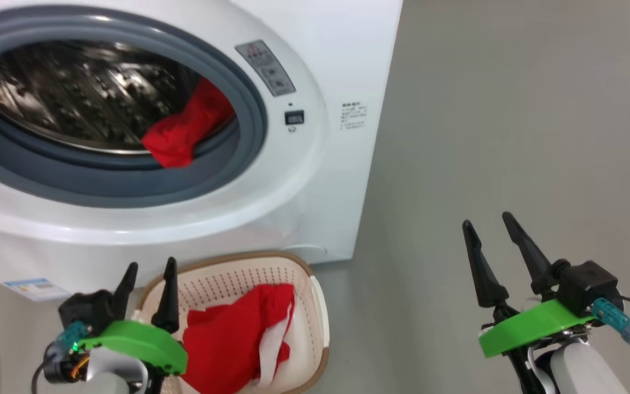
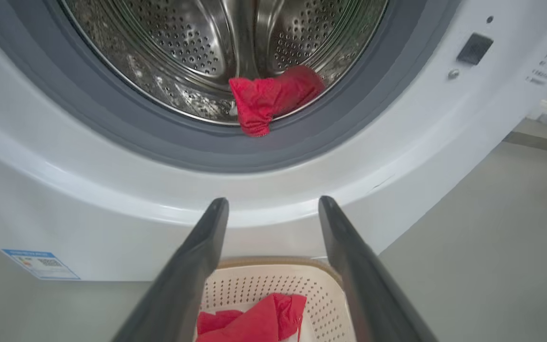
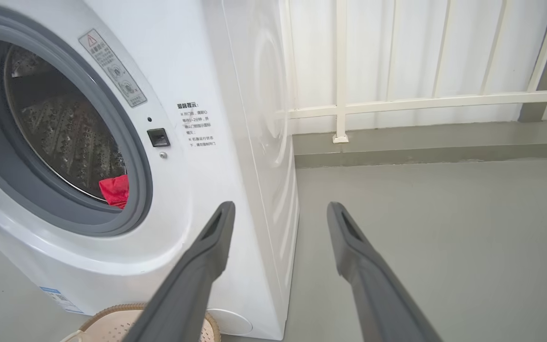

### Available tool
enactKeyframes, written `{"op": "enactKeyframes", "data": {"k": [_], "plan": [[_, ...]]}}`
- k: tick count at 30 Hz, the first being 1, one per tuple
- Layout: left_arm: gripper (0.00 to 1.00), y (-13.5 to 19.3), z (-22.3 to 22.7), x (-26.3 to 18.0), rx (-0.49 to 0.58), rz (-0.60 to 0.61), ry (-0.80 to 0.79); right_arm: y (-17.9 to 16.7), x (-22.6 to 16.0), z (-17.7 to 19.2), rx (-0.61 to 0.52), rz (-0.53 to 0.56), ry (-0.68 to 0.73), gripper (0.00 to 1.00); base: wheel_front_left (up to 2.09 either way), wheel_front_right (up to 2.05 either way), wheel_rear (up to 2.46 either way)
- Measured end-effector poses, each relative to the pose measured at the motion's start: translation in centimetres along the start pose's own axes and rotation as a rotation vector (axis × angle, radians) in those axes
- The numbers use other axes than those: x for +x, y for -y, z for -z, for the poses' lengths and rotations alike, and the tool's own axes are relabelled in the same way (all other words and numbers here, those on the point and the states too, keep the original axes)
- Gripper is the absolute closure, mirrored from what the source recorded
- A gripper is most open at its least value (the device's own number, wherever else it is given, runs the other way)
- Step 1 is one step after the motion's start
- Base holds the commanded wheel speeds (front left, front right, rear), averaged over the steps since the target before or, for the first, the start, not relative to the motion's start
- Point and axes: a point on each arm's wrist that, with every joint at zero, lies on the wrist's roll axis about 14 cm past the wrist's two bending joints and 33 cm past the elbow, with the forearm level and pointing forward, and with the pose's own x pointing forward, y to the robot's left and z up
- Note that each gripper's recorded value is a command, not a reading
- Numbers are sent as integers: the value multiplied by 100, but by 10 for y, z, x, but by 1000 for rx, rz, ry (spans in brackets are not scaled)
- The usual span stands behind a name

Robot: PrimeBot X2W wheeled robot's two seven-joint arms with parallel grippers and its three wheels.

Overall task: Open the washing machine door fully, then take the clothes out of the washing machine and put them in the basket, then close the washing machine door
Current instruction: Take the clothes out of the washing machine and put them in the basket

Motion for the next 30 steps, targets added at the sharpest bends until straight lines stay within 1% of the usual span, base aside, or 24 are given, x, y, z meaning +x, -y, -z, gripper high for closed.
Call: {"op": "enactKeyframes", "data": {"k": [5,15,20,30], "plan": [[0,1,-29,-19,21,3,104,-5,-7,-14,-4,-11,38,0,0,0,0],[0,1,-73,-62,84,2,273,4,-34,-35,-23,21,101,0,0,0,0],[0,-1,-86,-73,121,-16,319,6,-39,-43,-24,29,127,0,0,0,0],[0,-2,-85,-85,127,-21,329,15,-53,-50,-26,58,149,0,0,0,0]]}}
